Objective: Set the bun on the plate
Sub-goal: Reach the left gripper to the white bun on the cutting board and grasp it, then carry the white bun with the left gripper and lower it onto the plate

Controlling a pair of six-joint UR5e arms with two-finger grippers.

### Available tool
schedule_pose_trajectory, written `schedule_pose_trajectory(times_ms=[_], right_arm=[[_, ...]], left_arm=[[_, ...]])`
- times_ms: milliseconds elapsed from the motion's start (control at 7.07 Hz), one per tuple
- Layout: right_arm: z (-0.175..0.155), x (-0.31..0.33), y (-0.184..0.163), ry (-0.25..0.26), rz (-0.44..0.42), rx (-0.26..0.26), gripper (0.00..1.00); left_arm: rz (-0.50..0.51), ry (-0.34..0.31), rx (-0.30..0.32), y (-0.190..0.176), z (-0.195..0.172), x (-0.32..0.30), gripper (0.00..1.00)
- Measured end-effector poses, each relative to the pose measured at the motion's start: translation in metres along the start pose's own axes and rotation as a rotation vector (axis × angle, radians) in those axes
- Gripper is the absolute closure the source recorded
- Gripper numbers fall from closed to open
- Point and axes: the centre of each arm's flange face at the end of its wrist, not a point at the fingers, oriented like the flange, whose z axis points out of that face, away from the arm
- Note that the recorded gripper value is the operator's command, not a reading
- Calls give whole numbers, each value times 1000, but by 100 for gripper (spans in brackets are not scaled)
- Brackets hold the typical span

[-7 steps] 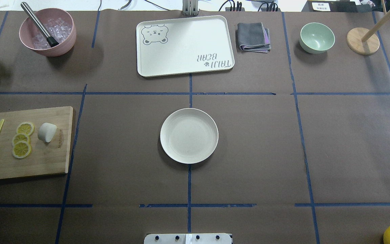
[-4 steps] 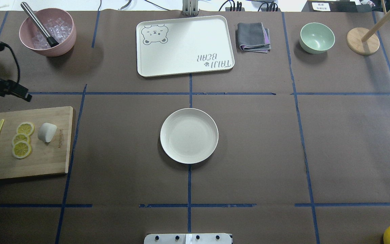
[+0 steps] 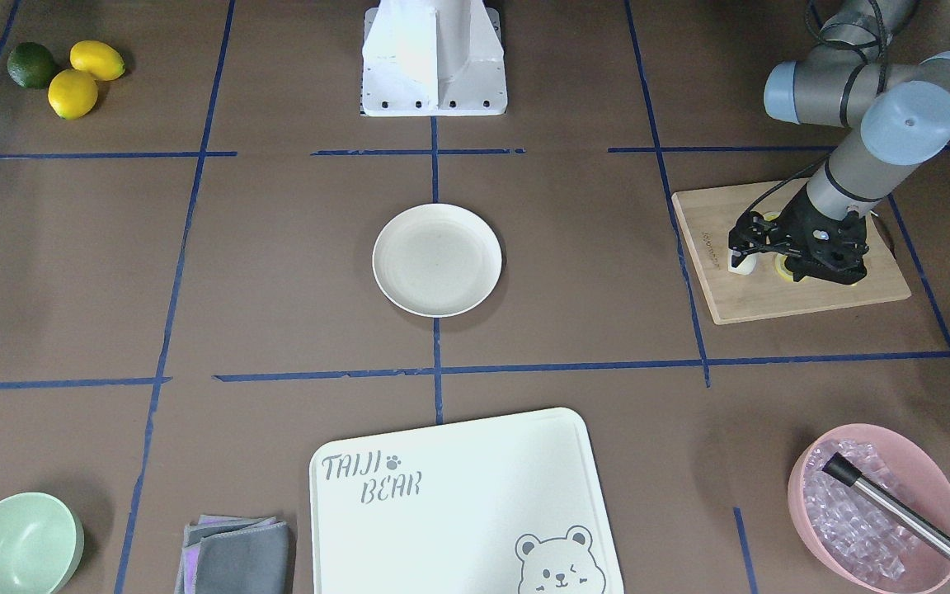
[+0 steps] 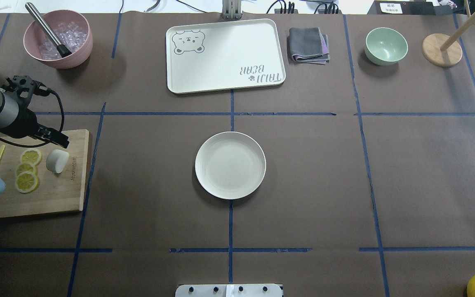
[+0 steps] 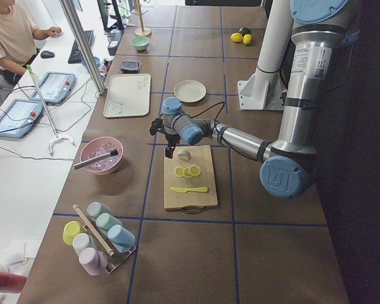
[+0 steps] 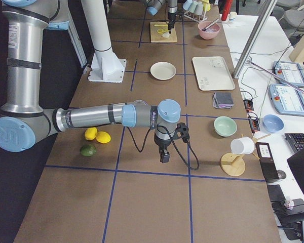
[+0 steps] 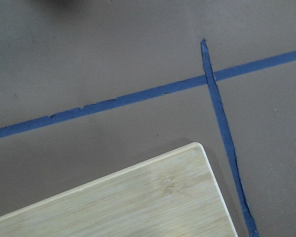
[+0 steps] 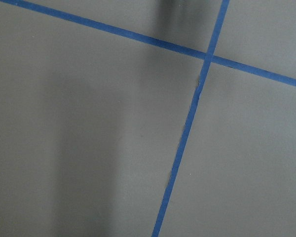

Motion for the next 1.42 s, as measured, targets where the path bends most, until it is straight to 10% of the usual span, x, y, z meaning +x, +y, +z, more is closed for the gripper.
schedule_pose_trajectory(times_ms=[283,566,1415], right_arm=[[0,0,-1,0,0,0,0],[2,2,0,-1,3,-3,0],[2,2,0,-2,3,-4,0]], left_arm=[[23,10,-28,14,19,8,0],[37,14,-57,26,31,15,59],[33,9,-73,24,2,46,68]])
